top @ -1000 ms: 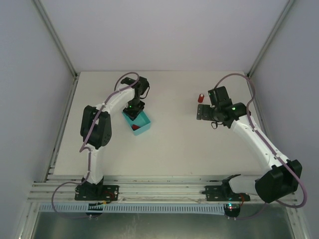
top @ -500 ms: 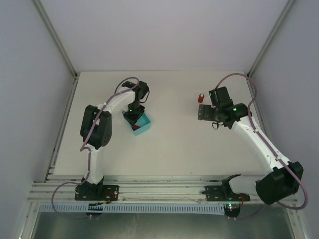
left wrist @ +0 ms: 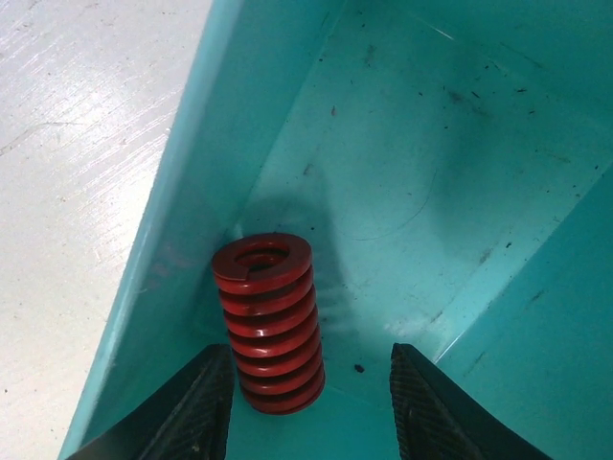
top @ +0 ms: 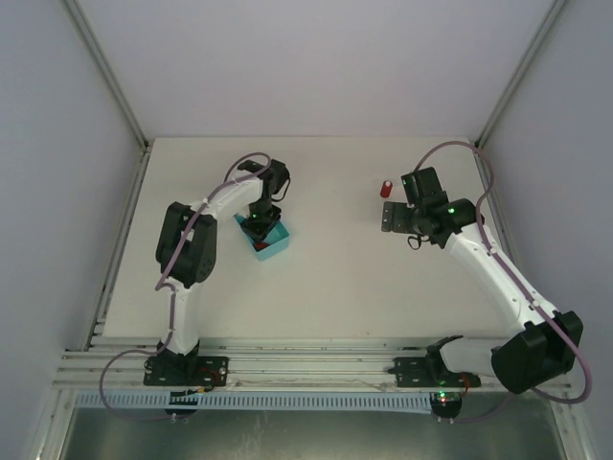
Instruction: Install the large spring
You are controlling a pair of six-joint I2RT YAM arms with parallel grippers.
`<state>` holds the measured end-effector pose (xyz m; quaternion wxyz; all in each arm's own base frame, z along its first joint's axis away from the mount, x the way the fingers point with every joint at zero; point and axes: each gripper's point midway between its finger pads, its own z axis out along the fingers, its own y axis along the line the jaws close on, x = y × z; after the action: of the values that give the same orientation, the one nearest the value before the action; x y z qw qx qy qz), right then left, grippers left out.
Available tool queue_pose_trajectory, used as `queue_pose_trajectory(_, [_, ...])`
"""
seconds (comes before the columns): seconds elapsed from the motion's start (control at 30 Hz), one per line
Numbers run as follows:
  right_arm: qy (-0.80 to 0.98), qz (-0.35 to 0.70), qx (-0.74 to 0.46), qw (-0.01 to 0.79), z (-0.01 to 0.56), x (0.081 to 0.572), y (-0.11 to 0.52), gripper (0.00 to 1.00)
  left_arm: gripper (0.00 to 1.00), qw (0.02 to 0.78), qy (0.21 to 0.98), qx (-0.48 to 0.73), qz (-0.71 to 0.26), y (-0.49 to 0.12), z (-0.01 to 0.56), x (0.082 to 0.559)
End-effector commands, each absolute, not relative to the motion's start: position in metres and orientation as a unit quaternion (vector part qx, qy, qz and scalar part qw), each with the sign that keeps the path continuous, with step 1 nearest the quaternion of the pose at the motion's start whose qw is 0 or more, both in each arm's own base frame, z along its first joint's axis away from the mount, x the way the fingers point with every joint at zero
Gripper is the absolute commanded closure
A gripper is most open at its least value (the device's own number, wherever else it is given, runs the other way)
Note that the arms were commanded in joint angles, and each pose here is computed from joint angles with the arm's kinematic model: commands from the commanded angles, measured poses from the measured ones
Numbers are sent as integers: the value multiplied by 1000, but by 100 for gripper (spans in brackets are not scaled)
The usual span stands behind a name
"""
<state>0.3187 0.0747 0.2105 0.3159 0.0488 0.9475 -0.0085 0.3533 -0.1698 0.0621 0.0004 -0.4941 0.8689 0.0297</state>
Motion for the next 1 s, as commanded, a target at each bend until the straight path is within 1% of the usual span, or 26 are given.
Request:
queue_pose_trajectory(0.0, [947,-26,46,316,211,310,68,0,51,-12,864,-500,52,-169,44,346])
queue_pose_trajectory(0.33, [947,-36,42,318,212,311,65,0,51,9,862,-504,59,-167,26,358])
queue_pose_trajectory(0.47, [947,-35,41,318,213,311,66,0,51,23,864,-501,32,-173,20,370])
queue_pose_trajectory(0.6, [947,-34,40,318,214,312,67,0,53,24,867,-497,39,-171,17,371])
queue_pose_trajectory(0.8, [947,-33,41,317,214,312,67,0,64,31,869,-492,45,-167,20,370])
queue_pose_trajectory(0.97, [947,-29,45,318,214,312,68,0,70,55,869,-489,41,-163,35,380])
